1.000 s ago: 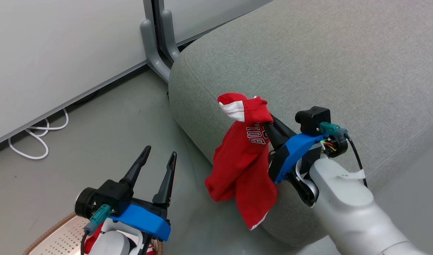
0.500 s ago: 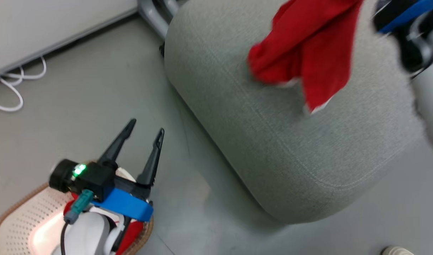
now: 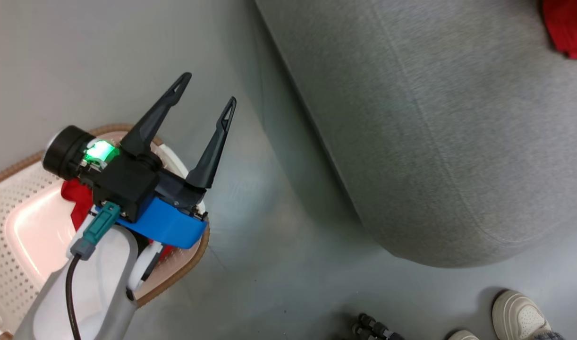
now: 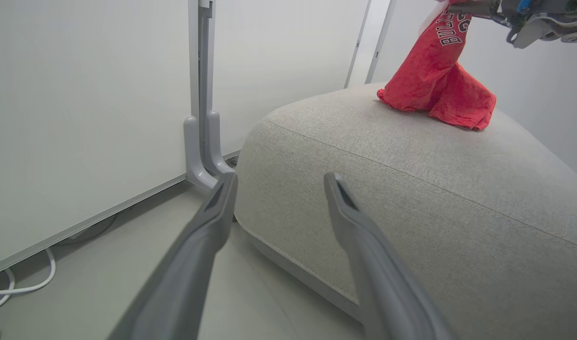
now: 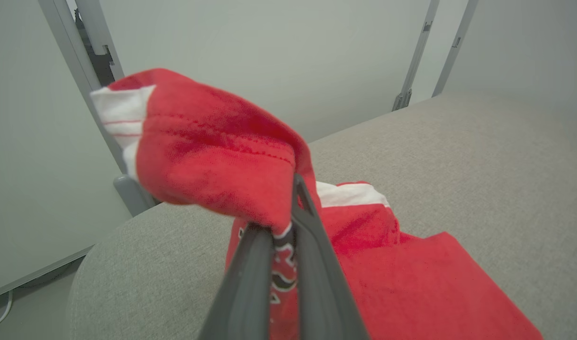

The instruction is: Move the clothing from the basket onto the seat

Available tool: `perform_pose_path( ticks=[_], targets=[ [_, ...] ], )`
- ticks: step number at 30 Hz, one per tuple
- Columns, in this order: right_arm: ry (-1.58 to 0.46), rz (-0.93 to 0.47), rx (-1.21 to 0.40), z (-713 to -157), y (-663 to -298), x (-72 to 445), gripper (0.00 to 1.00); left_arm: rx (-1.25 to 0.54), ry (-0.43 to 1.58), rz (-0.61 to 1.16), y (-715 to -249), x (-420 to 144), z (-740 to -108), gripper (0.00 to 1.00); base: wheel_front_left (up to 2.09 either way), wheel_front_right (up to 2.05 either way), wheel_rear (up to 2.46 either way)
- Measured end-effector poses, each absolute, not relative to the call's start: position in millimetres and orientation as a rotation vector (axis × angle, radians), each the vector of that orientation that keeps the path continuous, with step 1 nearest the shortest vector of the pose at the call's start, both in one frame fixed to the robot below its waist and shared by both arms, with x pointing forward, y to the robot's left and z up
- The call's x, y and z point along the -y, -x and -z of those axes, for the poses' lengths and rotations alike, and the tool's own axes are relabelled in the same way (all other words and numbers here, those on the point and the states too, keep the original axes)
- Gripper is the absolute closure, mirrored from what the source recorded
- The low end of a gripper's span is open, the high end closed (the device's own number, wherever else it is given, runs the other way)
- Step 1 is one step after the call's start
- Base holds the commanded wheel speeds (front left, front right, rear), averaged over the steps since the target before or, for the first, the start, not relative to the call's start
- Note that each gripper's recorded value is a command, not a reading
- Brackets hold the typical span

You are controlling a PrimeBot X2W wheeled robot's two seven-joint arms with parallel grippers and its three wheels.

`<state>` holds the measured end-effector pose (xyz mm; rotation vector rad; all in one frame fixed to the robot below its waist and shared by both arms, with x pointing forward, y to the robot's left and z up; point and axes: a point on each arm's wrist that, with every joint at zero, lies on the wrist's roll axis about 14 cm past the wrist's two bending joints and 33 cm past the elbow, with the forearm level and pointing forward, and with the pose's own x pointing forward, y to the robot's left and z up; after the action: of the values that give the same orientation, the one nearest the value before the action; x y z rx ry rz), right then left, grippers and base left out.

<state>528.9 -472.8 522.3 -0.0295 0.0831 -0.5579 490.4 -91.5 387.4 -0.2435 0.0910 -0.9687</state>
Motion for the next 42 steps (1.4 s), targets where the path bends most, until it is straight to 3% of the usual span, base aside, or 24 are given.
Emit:
perform_pose_path(
  ticks=[8,15,16,17,18,19,31,42],
  targets=[
    [-0.056,0.584,-0.271,-411,-515,454,1.00,-0.166,0.240,0.923,-497,73,-347,0.00,0.00,0.00,0.00],
    [-0.048,0.594,-0.271,-413,-504,455,1.00,-0.155,0.238,0.908,-497,69,-352,0.00,0.00,0.00,0.00],
    [-0.044,0.592,-0.269,-416,-503,454,0.76,-0.154,0.236,0.907,-497,68,-354,0.00,0.00,0.00,0.00],
    [-0.039,0.589,-0.264,-419,-502,454,0.60,-0.148,0.236,0.906,-497,68,-356,0.00,0.00,0.00,0.00],
    [-0.032,0.585,-0.260,-423,-501,453,0.13,-0.144,0.236,0.905,-496,69,-358,0.00,0.00,0.00,0.00],
    [-0.026,0.582,-0.258,-426,-499,453,0.00,-0.142,0.241,0.903,-495,69,-361,0.00,0.00,0.00,0.00],
    [0.070,0.440,-0.237,-476,-460,417,0.00,-0.183,0.275,0.818,-449,58,-403,0.00,0.00,0.00,0.00],
    [0.102,0.270,-0.050,-534,-417,363,0.00,-0.063,0.258,0.628,-414,6,-473,0.00,0.00,0.00,0.00]
  ],
)
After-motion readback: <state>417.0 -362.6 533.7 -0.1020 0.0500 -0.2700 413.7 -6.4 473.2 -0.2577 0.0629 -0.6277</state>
